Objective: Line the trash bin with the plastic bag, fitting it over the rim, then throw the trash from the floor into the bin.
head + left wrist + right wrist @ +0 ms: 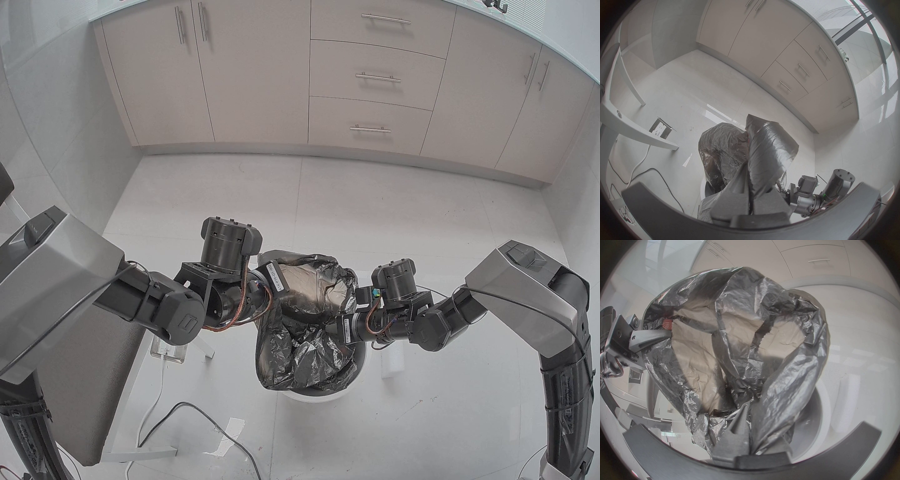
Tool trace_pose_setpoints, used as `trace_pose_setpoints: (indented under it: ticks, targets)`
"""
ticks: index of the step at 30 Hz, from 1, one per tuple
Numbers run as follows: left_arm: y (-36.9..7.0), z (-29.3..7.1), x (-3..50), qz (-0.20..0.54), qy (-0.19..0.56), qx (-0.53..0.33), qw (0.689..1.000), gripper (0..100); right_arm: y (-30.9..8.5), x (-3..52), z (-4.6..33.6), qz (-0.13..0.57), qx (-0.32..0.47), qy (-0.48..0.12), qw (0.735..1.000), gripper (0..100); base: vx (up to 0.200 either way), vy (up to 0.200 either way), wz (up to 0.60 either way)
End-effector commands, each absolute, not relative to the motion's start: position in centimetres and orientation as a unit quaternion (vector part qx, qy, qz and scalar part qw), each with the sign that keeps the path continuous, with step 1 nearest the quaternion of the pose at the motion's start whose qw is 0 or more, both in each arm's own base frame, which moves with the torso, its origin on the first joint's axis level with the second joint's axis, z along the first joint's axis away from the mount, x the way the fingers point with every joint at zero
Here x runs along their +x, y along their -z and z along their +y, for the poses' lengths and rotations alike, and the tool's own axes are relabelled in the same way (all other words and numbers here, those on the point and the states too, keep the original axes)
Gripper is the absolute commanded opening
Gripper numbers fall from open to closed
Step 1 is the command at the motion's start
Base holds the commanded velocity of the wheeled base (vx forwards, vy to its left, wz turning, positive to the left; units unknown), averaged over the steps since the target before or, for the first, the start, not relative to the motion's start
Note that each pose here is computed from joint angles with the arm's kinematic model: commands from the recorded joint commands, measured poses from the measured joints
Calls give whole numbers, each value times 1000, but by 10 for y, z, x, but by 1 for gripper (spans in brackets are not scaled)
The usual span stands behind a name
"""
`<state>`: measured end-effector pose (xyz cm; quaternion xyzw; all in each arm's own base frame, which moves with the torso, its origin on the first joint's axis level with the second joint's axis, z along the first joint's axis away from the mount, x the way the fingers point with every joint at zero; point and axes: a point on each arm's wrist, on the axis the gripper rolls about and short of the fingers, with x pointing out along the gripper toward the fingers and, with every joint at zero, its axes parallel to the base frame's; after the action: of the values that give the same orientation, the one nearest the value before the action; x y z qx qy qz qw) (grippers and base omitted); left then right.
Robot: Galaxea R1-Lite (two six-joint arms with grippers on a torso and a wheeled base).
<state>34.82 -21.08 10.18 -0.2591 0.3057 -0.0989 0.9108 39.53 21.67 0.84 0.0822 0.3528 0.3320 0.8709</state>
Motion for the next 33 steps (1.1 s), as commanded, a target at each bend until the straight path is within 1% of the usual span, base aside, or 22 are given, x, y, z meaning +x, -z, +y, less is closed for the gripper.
trace_pose_setpoints:
  ticks: [1, 7, 10, 15, 22, 26, 29, 33]
  targets:
    - [-98, -210, 354, 305, 96, -256, 912, 0, -6, 403, 213, 347, 78, -329, 875, 0, 0, 0, 0]
    - [-90, -209, 361, 308, 93, -243, 915, 0, 1, 406, 214, 350, 75, -328, 874, 0, 0, 0, 0]
    - [-87, -210, 358, 314, 94, -240, 914, 0, 6, 397, 209, 367, 72, -325, 869, 0, 0, 0, 0]
    - [-83, -214, 351, 324, 96, -235, 911, 0, 1, 379, 202, 378, 59, -328, 864, 0, 0, 0, 0]
    - [-69, -219, 331, 356, 101, -219, 903, 0, -1, 353, 188, 404, 45, -325, 854, 0, 0, 0, 0]
    - [-66, -223, 322, 365, 106, -212, 900, 0, 4, 344, 183, 411, 18, -333, 848, 0, 0, 0, 0]
    - [-64, -224, 320, 369, 108, -209, 899, 0, 5, 342, 182, 409, 2, -336, 849, 0, 0, 0, 0]
    - [-62, -224, 320, 371, 107, -209, 898, 0, 12, 343, 183, 413, -9, -317, 853, 0, 0, 0, 0]
